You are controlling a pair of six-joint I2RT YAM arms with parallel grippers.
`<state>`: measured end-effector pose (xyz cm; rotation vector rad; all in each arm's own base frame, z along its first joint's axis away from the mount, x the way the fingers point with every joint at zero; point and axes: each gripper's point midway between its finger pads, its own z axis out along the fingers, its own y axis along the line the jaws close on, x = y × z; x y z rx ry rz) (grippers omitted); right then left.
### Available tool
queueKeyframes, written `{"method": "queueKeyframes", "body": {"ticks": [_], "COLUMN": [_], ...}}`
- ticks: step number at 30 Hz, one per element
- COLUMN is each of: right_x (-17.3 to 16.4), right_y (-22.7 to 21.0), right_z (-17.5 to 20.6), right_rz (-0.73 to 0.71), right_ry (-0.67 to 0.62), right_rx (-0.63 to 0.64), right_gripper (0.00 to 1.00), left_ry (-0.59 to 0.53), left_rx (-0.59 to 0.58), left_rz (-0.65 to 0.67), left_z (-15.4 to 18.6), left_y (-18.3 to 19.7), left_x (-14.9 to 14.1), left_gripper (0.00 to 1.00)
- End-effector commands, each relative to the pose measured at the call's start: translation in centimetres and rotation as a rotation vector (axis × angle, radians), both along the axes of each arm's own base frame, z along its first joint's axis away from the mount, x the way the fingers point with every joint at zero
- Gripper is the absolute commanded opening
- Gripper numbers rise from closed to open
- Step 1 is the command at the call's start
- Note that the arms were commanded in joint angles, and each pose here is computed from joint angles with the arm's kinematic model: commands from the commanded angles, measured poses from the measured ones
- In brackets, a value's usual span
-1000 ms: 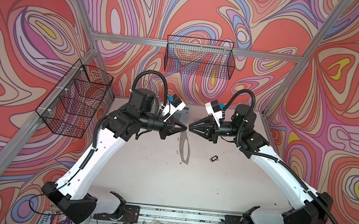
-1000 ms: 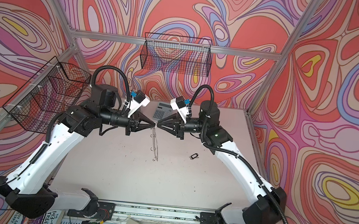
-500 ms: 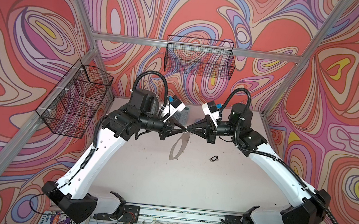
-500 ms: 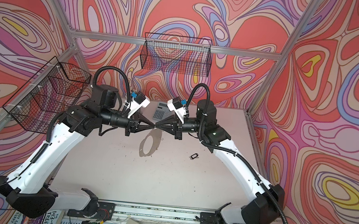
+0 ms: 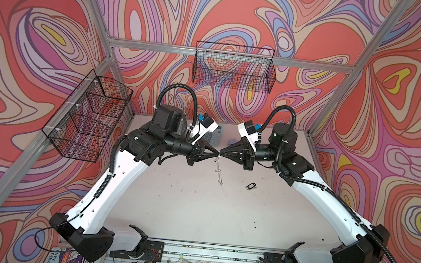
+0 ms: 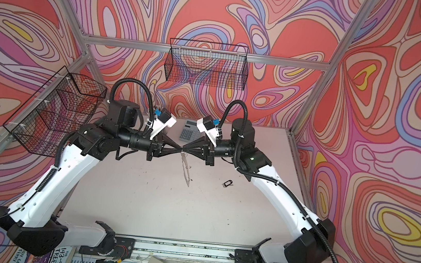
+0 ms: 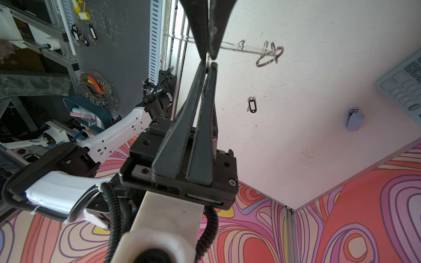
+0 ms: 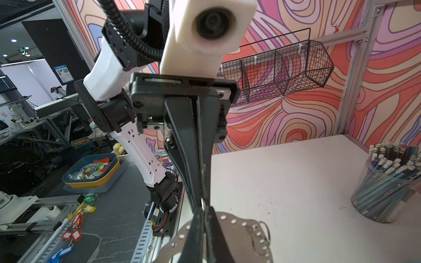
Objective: Attach keys to a key ring
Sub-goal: Pass the keyring.
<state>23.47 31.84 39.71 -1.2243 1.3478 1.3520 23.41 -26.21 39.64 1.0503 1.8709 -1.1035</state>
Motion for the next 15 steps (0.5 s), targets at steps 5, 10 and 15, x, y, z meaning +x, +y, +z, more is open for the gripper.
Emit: {"method": "queueKeyframes", "body": {"ticks": [5, 10, 15], "right_x": [-0.4, 0.2, -0.4], "right_y": [-0.8, -2.4, -4.2], "right_z": [3.0, 5.5, 7.4], "right_rz": [-0.08, -0.177, -0.122], "right_ry": [-0.026, -0.007, 0.056], "right_rx": [0.164, 0.401, 0.649], "right_gripper": [0.0, 0.0, 0.0], "left_ry": [-0.124, -0.181, -0.187], "left_rx": [-0.109, -0.233, -0.358], "left_rz": [0.084, 0.179, 0.192], "left_z": [3.1, 5.3, 6.4], "left_y": [0.5, 1.3, 1.6], "left_x": [0.8, 1.1, 0.4], "left_gripper": [0.48, 0.52, 0.51]}}
